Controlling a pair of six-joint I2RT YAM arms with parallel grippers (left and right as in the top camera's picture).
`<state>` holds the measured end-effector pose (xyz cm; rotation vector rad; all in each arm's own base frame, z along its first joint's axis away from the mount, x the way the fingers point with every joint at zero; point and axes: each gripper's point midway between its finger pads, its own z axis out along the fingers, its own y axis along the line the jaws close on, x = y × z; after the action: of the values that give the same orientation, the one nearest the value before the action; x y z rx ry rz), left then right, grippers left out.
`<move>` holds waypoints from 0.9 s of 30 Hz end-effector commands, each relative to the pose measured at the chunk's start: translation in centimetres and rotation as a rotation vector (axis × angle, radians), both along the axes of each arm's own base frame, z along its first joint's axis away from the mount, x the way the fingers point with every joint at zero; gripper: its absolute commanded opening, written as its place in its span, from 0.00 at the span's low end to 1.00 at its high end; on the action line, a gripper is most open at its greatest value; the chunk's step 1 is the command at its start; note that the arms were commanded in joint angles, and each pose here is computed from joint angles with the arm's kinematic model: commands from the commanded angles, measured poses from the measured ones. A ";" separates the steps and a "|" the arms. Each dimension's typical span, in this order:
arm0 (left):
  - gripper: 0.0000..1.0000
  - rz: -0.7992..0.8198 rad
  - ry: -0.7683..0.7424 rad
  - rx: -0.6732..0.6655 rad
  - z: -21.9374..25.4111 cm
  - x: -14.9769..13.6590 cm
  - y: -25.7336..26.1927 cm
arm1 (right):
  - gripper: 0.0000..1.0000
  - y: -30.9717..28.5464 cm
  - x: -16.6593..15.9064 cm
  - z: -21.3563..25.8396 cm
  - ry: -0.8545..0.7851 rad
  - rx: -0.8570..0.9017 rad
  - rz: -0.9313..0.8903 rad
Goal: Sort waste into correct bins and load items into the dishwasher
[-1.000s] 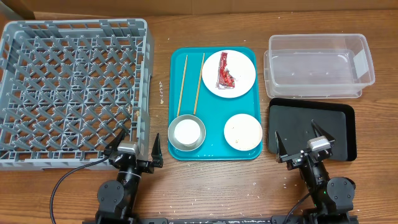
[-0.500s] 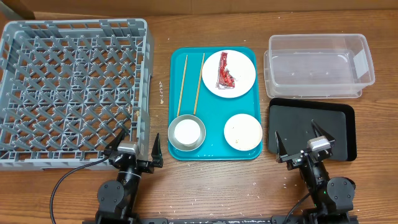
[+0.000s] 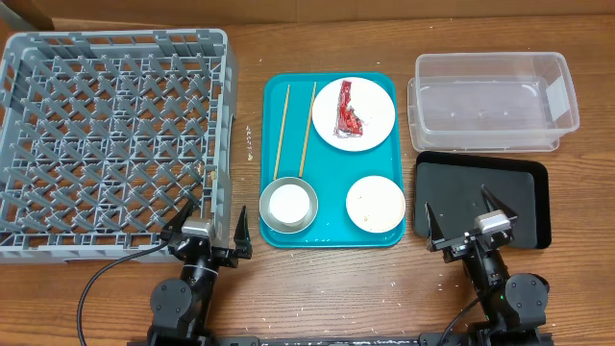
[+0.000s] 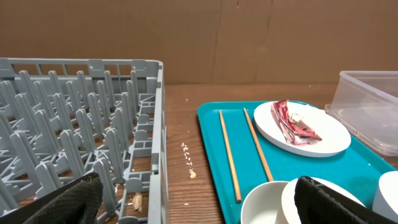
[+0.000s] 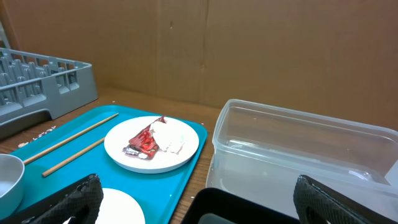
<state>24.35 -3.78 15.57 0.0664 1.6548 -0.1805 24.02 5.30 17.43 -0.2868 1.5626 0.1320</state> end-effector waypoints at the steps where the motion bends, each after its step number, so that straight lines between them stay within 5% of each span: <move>1: 1.00 0.000 -0.001 -0.016 0.0 0.0 0.0 | 1.00 -0.2 0.0 -0.1 -0.008 -0.003 -0.011; 19: 1.00 0.004 -0.076 -0.020 1.8 0.1 0.1 | 0.99 -0.2 0.0 0.0 -0.012 -0.002 -0.010; 27: 1.00 -0.267 -0.114 -0.039 2.9 -1.3 -4.4 | 1.00 3.8 -1.6 1.0 -0.044 0.026 0.239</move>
<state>23.94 -5.97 18.09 0.1650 1.5486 -0.2882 23.41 7.11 18.45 -0.3620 1.5073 0.2240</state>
